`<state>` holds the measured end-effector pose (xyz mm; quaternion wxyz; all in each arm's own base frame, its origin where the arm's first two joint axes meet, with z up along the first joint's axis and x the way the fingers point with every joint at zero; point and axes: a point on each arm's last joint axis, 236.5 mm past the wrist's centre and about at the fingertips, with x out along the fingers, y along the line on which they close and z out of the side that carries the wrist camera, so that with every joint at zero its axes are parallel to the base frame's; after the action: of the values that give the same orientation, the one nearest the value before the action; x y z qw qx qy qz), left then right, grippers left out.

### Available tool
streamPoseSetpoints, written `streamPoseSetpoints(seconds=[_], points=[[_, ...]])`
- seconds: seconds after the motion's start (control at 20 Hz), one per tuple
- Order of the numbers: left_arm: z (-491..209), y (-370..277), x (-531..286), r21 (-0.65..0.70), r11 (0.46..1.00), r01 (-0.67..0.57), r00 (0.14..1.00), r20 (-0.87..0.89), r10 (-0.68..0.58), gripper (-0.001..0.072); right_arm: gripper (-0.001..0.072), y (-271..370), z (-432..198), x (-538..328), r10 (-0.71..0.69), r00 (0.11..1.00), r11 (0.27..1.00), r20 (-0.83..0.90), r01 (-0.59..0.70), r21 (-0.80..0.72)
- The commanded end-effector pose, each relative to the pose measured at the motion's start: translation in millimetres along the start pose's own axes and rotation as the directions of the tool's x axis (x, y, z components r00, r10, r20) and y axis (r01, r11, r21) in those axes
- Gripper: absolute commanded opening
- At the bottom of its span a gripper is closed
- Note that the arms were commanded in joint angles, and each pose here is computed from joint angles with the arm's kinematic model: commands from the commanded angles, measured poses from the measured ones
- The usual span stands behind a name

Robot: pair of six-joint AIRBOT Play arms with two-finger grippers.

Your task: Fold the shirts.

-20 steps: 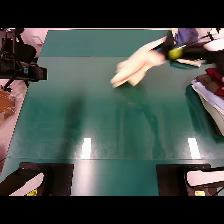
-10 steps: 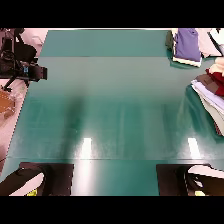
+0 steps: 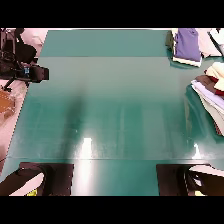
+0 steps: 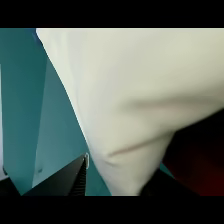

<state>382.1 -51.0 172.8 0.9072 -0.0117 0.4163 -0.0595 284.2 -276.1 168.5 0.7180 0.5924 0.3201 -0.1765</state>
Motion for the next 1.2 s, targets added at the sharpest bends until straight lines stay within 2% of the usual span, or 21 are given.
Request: streamPoseSetpoints(seconds=[0.0, 0.1, 0.15, 0.2, 0.3, 0.4, 0.45, 0.5, 0.55, 0.6, 0.65, 0.75, 0.8, 0.9, 1.15], points=[[-5.8, -3.8, -0.4, -0.01, 1.0, 0.016, 1.0, -0.024, -0.017, 0.0023, 0.0338, 2.5, 40.7, -68.6, -0.002, 0.972, 1.0, 0.233, -0.003, 0.024], [-4.9, -9.1, -0.5, -0.02, 0.999, 0.039, 0.999, -0.02, -0.039, 0.0023, 0.038, 28.0, 61.6, -128.2, 0.064, 0.925, 0.998, 0.374, -0.068, -0.002], [-3.7, -13.2, -0.7, -0.028, 0.998, 0.056, 0.998, -0.015, -0.057, 0.0024, 0.038, 61.2, 64.1, -148.7, 0.166, 0.899, 0.986, 0.406, -0.152, -0.067], [-2.6, -17.1, -1.0, -0.035, 0.997, 0.073, 0.997, -0.01, -0.073, 0.0023, 0.0379, 105.1, 56.7, -160.0, 0.294, 0.872, 0.955, 0.391, -0.252, -0.155], [-1.4, -20.8, -1.2, -0.041, 0.995, 0.088, 0.996, -0.006, -0.088, 0.0023, 0.0368, 201.3, 9.3, -156.7, 0.52, 0.82, 0.837, 0.24, -0.434, -0.333], [-1.3, -20.7, -1.2, -0.041, 0.995, 0.088, 0.996, -0.005, -0.088, 0.0023, 0.0367, 288.0, -83.3, -130.3, 0.644, 0.765, 0.681, -0.02, -0.585, -0.441], [-1.3, -20.7, -1.2, -0.041, 0.995, 0.088, 0.996, -0.005, -0.088, 0.0023, 0.0326, 325.4, -144.4, -116.5, 0.678, 0.717, 0.573, -0.163, -0.654, -0.494], [-1.3, -20.7, -1.2, -0.041, 0.995, 0.088, 0.996, -0.005, -0.088, 0.0023, 0.0269, 353.1, -206.0, -105.7, 0.694, 0.659, 0.458, -0.291, -0.715, -0.528], [-1.3, -20.7, -1.2, -0.041, 0.995, 0.088, 0.996, -0.005, -0.088, 0.0024, 0.0116, 370.4, -277.6, -96.4, 0.678, 0.594, 0.323, -0.433, -0.77, -0.55], [-1.3, -20.7, -1.2, -0.041, 0.995, 0.088, 0.996, -0.005, -0.088, 0.0024, 0.0017, 371.6, -353.3, -90.2, 0.617, 0.529, 0.189, -0.583, -0.819, -0.542], [-1.4, -20.8, -1.2, -0.041, 0.995, 0.088, 0.996, -0.006, -0.088, 0.0024, 0.0016, 358.5, -420.5, -88.1, 0.521, 0.467, 0.078, -0.714, -0.86, -0.505], [-1.3, -20.7, -1.2, -0.041, 0.995, 0.088, 0.996, -0.005, -0.088, 0.0023, 0.0017, 312.4, -525.0, -87.6, 0.304, 0.363, -0.057, -0.881, -0.916, -0.398], [-1.4, -20.7, -1.1, -0.041, 0.995, 0.088, 0.996, -0.006, -0.088, 0.0023, 0.0017, 293.4, -555.9, -86.3, 0.232, 0.338, -0.092, -0.912, -0.926, -0.367], [-1.4, -20.8, -1.2, -0.041, 0.995, 0.088, 0.996, -0.006, -0.088, 0.0024, 0.0017, 269.1, -588.3, -80.8, 0.151, 0.325, -0.106, -0.933, -0.934, -0.343], [-1.4, -20.8, -1.2, -0.041, 0.995, 0.088, 0.996, -0.006, -0.088, 0.0024, 0.0017, 257.8, -597.8, -82.7, 0.112, 0.304, -0.098, -0.946, -0.944, -0.315]])
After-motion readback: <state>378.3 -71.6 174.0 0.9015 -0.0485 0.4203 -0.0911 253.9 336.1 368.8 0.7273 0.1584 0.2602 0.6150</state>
